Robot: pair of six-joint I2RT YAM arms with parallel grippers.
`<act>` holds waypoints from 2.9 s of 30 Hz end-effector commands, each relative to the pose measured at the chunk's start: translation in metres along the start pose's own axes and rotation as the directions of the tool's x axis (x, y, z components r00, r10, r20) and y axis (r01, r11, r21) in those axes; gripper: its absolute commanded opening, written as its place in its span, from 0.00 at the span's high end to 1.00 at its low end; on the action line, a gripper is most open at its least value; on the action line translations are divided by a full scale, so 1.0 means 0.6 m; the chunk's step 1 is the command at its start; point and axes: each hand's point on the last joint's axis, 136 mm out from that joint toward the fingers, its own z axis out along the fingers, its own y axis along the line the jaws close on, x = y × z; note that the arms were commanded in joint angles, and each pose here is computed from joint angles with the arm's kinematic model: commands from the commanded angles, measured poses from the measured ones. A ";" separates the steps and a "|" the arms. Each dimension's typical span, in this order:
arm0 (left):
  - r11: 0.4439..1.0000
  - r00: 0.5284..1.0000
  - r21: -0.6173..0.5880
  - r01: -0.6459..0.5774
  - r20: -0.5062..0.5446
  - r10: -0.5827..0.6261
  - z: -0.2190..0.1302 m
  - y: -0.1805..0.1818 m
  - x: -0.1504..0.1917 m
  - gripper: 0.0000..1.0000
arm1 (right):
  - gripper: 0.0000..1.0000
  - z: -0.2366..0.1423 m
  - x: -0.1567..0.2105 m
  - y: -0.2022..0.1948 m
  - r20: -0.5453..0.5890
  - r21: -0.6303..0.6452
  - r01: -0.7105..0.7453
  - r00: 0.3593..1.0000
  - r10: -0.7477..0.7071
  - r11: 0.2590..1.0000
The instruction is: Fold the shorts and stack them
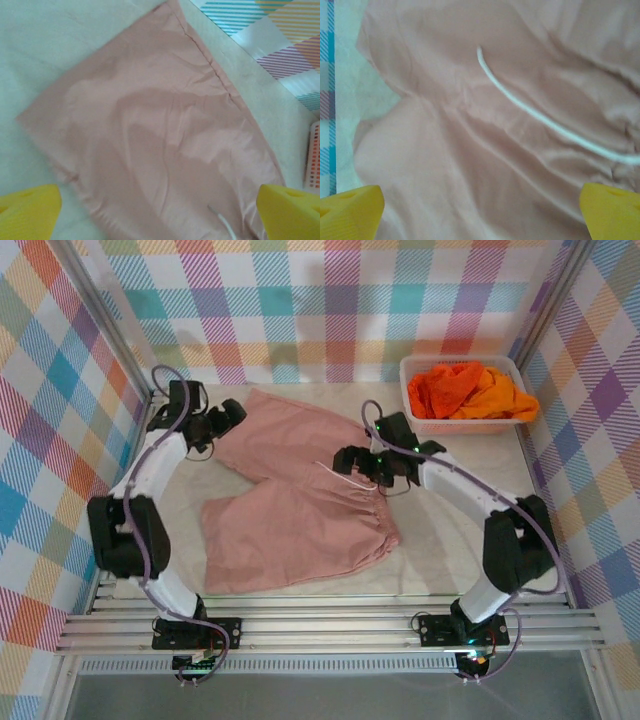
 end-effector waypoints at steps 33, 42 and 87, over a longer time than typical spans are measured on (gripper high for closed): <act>0.926 0.999 -0.373 -0.051 -0.013 0.050 -0.059 0.160 0.160 0.98 | 0.00 0.209 -0.136 -0.204 -0.089 0.197 -0.148 0.982 0.168 0.969; 0.935 0.990 -0.340 -0.098 0.063 0.127 -0.119 0.134 0.134 0.39 | 0.00 0.204 -0.178 -0.195 -0.061 0.168 -0.144 0.986 0.156 0.975; 0.958 0.980 0.285 -0.024 -0.184 0.080 0.283 -0.197 0.084 0.00 | 0.00 0.034 0.152 -0.076 -0.189 0.020 -0.092 0.977 0.094 0.996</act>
